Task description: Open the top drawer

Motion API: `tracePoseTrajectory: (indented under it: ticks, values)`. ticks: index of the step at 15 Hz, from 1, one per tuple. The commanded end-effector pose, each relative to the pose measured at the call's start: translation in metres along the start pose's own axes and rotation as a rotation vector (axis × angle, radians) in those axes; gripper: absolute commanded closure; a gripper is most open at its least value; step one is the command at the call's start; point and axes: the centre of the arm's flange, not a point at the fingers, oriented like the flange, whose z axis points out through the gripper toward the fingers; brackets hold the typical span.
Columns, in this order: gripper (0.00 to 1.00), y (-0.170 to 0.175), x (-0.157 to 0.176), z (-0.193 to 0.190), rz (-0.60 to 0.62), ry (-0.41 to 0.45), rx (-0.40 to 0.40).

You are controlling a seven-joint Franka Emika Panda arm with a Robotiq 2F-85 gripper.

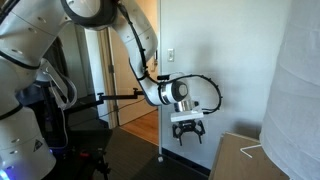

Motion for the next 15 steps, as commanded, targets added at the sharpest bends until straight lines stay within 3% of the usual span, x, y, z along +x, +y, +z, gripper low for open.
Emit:
tracePoseTrajectory:
  ticks: [1,9,12,15]
  values:
    - [0.0,0.002,-0.007,0.002,0.031,0.008,0.003]
    - [0.0,0.038,-0.021,0.043,0.154,0.006,0.038]
    - [0.0,0.047,-0.024,0.06,0.205,0.001,0.009]
    - [0.0,0.053,-0.025,0.073,0.264,-0.025,-0.07]
